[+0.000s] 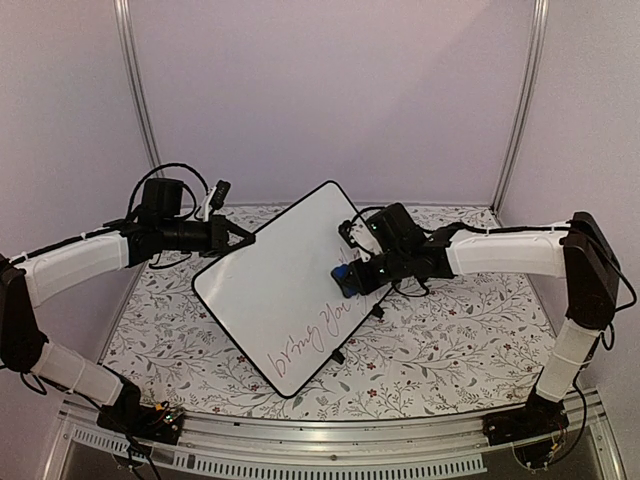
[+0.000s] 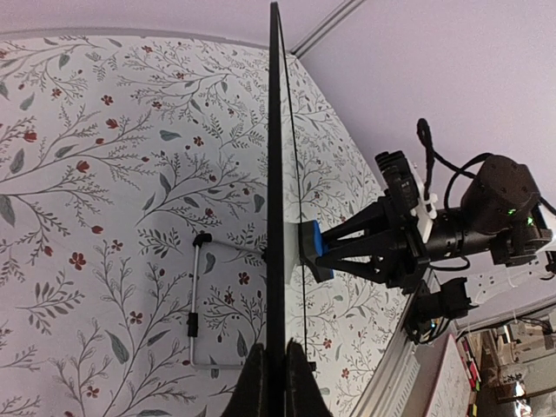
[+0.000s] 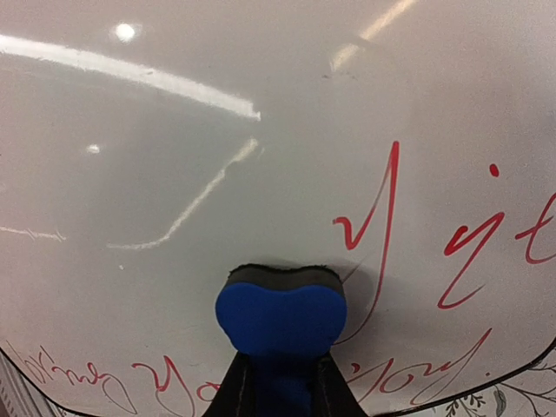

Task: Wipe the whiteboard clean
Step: Erase the whiteboard at the center of the board.

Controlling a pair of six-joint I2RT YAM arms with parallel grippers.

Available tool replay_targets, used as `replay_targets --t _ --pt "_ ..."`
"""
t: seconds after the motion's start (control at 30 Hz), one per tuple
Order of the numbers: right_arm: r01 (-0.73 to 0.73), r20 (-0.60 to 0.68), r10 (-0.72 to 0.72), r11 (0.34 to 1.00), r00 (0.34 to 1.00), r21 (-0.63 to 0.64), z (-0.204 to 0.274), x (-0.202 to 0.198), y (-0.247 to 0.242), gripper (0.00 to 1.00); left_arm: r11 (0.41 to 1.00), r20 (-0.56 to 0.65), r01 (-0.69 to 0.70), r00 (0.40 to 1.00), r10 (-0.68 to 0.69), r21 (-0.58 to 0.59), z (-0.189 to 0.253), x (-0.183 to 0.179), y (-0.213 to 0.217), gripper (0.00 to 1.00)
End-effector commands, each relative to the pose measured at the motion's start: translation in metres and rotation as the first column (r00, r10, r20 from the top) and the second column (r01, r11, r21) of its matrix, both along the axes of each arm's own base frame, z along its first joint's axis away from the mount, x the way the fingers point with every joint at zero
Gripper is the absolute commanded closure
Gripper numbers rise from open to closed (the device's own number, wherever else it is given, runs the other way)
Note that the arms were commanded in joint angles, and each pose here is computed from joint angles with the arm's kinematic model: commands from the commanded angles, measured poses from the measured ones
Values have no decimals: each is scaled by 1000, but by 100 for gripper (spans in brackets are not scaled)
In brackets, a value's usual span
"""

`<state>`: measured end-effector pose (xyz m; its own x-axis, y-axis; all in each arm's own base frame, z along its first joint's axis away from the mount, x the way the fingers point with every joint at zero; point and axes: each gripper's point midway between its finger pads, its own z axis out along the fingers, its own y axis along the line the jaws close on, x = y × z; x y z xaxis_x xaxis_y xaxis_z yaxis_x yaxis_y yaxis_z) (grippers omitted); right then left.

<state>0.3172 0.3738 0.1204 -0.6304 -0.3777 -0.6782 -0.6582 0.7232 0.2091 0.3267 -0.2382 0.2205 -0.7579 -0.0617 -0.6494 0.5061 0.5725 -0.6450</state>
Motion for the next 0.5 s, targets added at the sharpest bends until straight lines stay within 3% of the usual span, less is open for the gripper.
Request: replay_targets --t 0.0,0.3,0.47 --pt "-13 -102 1 993 995 -114 -37 -28 -19 95 999 10 26 1000 -26 24 -6 -2 -3 100" --pt "-14 -88 5 994 996 -107 -23 -34 -20 95 999 13 23 1000 -24 25 -5 -2 -2 100" --pt "21 10 -20 998 1000 -64 17 -14 -14 95 999 12 24 1000 -25 25 -5 -2 -2 100"
